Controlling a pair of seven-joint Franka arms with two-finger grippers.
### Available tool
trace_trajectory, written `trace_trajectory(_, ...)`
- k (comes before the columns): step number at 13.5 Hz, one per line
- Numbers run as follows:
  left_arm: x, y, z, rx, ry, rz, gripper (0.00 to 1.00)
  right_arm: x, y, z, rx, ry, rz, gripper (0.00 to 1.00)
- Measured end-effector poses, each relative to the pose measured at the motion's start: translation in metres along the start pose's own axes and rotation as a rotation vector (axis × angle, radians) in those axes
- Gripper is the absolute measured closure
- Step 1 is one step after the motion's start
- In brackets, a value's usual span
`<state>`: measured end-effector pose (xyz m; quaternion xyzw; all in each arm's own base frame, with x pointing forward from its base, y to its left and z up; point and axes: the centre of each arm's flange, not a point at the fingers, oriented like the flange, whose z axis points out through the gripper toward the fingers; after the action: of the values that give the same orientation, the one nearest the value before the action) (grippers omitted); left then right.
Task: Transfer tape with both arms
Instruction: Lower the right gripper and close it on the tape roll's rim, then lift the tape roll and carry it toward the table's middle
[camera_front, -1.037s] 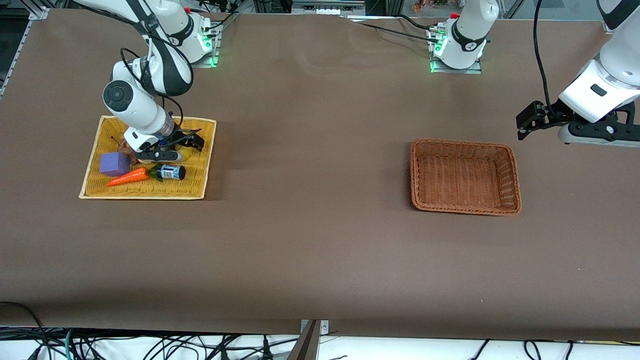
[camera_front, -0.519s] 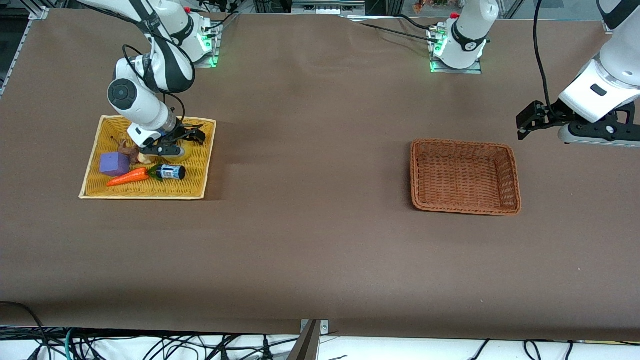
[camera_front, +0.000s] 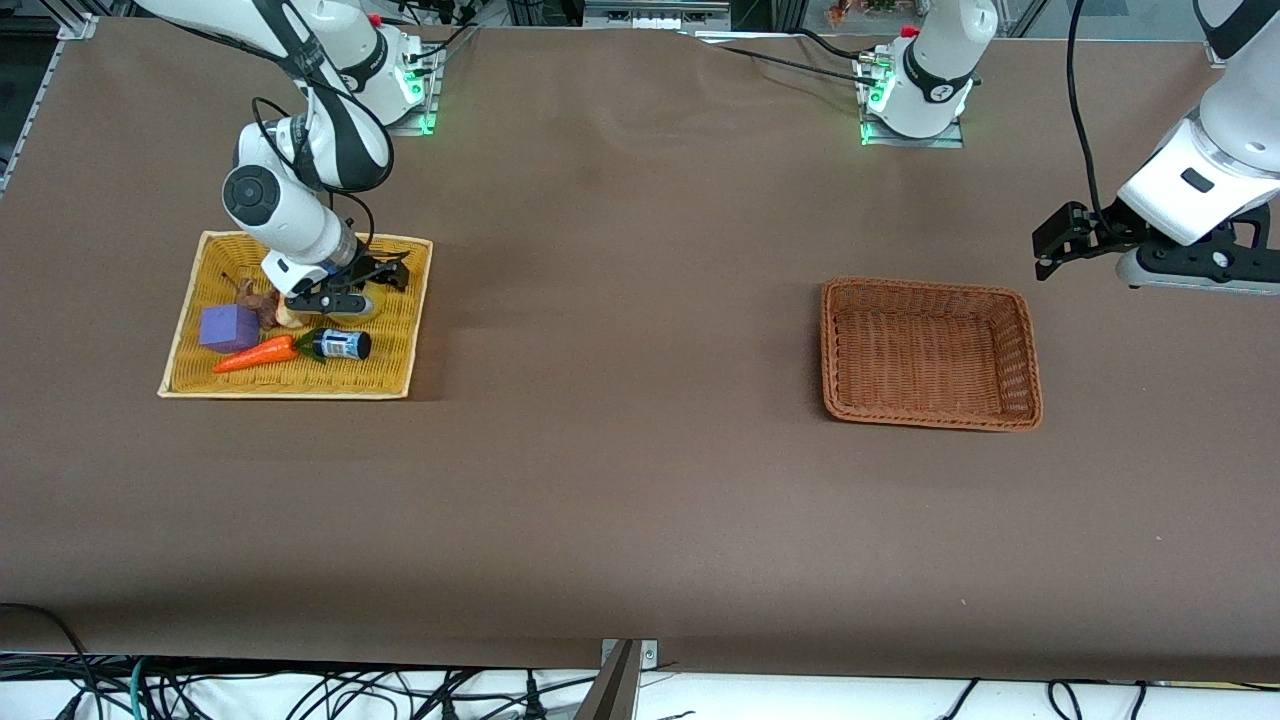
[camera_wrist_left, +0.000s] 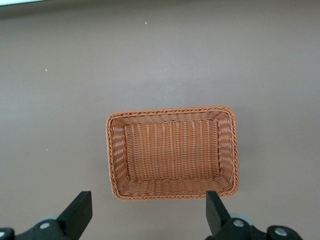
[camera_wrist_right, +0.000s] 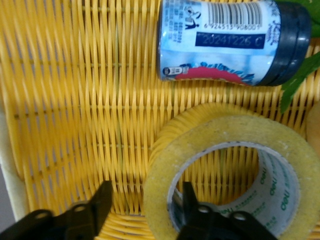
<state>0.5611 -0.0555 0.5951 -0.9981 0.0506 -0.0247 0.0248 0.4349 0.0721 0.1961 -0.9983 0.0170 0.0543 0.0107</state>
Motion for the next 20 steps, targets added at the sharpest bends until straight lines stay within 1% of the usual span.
trace_trajectory(1,0.000,0.000,0.000,0.000,0.000,0.000,0.00,0.001,0.003,0.000,-0.001,0.001,0.002,0.55)
trace_trajectory(3,0.000,0.000,0.000,0.000,0.000,0.000,0.00,0.003,0.006,-0.003,-0.002,0.006,0.000,0.75)
trace_trajectory(4,0.000,0.000,0.000,0.000,0.000,0.000,0.00,0.004,0.006,-0.004,-0.003,0.002,0.000,0.78)
trace_trajectory(7,0.000,0.000,0.000,0.000,0.000,0.000,0.00,0.010,0.004,-0.025,-0.012,-0.015,-0.002,0.78)
trace_trajectory(9,0.000,0.000,0.000,0.000,0.000,0.000,0.00,0.018,-0.001,-0.062,-0.026,-0.024,-0.010,0.78)
trace_trajectory(11,0.000,0.000,0.000,0.000,0.000,0.000,0.00,0.027,-0.021,-0.112,-0.043,-0.040,-0.029,0.78)
trace_trajectory(12,0.000,0.000,0.000,0.000,0.000,0.000,0.00,0.031,-0.042,-0.138,-0.050,-0.036,-0.022,0.78)
trace_trajectory(13,0.000,0.000,0.000,0.000,0.000,0.000,0.00,0.034,-0.069,-0.160,-0.053,-0.021,-0.006,0.78)
trace_trajectory(15,0.000,0.000,0.000,0.000,0.000,0.000,0.00,0.034,-0.140,-0.190,-0.035,0.022,0.028,0.78)
trace_trajectory(16,0.000,0.000,0.000,0.000,0.000,0.000,0.00,0.033,-0.175,-0.195,-0.014,0.032,0.045,0.78)
trace_trajectory(18,0.000,0.000,0.000,0.000,0.000,0.000,0.00,0.035,-0.243,-0.192,0.029,0.024,0.068,0.78)
trace_trajectory(20,0.000,0.000,0.000,0.000,0.000,0.000,0.00,0.040,-0.303,-0.175,0.027,0.028,0.065,0.78)
